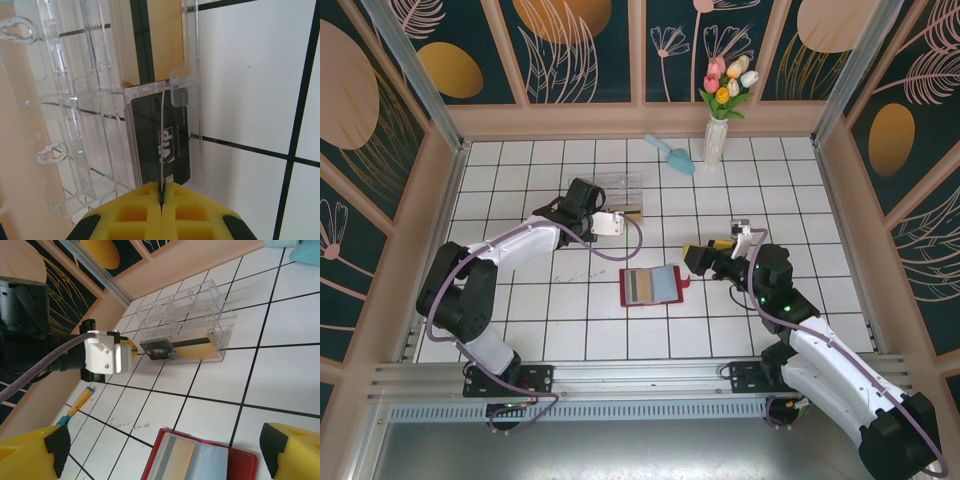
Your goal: Take the credit cards out of the card holder
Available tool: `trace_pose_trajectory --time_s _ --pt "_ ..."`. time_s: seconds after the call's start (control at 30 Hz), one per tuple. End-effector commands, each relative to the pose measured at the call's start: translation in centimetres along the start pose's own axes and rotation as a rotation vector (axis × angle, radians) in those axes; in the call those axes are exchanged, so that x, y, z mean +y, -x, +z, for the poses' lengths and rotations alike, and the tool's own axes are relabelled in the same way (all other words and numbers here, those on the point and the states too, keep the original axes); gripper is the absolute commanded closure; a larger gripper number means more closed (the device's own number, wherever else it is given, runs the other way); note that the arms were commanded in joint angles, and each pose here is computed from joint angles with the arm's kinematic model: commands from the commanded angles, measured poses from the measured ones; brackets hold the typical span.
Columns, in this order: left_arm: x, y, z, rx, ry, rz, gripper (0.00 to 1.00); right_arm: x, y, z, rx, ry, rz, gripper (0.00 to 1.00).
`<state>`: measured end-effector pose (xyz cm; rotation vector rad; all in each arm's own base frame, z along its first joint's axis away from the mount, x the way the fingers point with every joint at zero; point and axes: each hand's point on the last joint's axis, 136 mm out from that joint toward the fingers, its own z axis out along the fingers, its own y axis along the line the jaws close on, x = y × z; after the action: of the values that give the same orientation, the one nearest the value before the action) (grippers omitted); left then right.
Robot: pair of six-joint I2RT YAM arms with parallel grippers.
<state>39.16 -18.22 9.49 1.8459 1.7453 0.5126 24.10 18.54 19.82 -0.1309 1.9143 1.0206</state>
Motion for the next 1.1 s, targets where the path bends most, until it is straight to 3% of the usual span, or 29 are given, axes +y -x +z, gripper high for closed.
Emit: trace_pose_trajectory --time_s 0.0,0.8,0.9,0.97,1.07 --pt "1.0 0.2 0.6 -0.016 0.006 -0.031 1.00 -0.3 0.1 0.0 -0.012 -0.011 -0.019 0.01" --pt "0.2 -0.8 4.0 0.027 -0.078 -0.178 1.00 -0.3 0.0 0.0 -0.012 -0.006 -0.015 0.01" --pt "0.4 -0.8 4.0 0.030 -0.069 -0.182 0.92 -0.3 0.0 0.0 -0.011 -0.003 -0.015 0.01" --pt "0.6 -0.9 3.9 0.034 -0.057 -0.188 0.79 -0.3 0.0 0.0 -0.011 -0.002 -0.013 0.01" --pt "0.9 -1.1 4.0 0.040 -0.040 -0.195 0.72 -0.3 -0.1 0.0 -0.011 -0.001 -0.013 0.01"
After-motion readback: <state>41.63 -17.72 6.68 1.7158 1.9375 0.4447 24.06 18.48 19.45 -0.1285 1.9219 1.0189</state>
